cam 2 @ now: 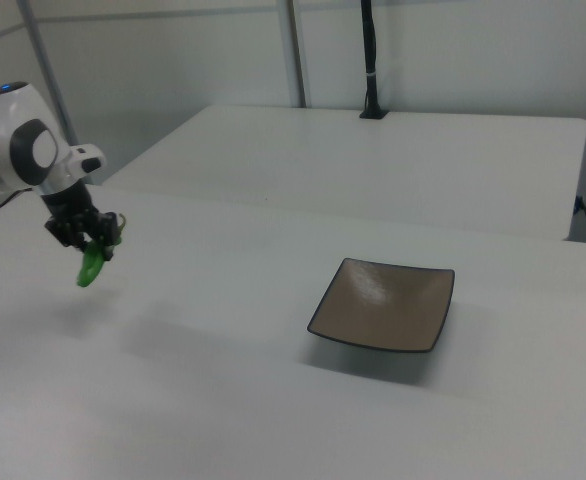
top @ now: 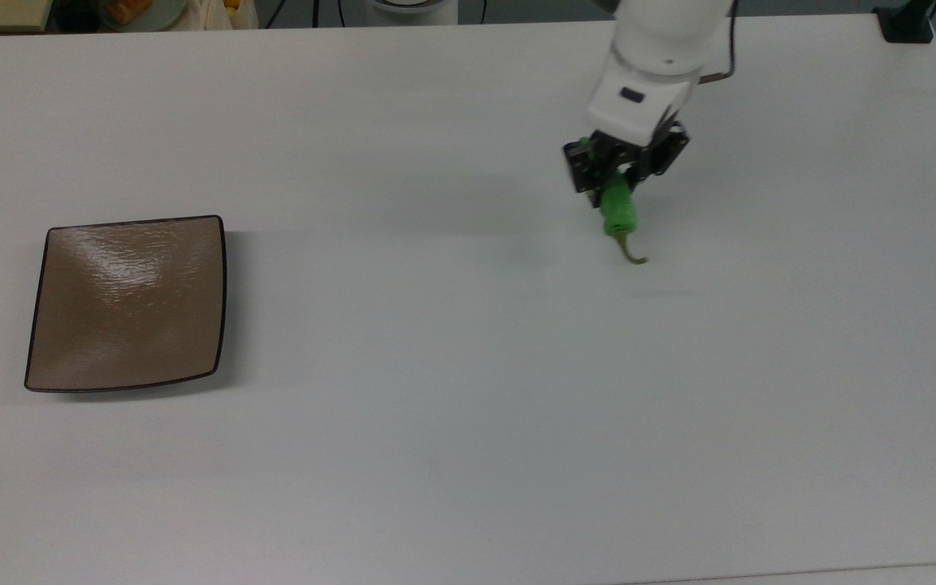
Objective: Chili peppers are placed on a ceramic plate
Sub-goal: 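Lift the chili pepper and carry it over the dark square plate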
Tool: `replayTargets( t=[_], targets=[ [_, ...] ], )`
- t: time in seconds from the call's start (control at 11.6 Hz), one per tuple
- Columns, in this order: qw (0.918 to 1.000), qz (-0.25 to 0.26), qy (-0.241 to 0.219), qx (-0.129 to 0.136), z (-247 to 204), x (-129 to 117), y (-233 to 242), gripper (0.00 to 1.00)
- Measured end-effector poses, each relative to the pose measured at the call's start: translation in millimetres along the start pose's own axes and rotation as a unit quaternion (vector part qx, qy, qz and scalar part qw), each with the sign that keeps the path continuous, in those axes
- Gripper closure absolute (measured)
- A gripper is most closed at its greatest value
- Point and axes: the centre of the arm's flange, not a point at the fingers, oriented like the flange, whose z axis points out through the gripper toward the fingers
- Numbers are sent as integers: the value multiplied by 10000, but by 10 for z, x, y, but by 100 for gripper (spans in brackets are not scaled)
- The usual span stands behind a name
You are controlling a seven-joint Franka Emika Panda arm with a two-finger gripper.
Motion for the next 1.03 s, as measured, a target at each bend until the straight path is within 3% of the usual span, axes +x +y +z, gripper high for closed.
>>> replayTargets(
  t=[0.26, 0.6, 1.03],
  targets=[
    [9993, 260, 187, -191, -206, 98, 965, 63],
    [9977, 566, 324, -166, -359, 76, 1991, 63],
    [9942, 883, 589, -168, -485, -135, 3106, 63]
  ],
)
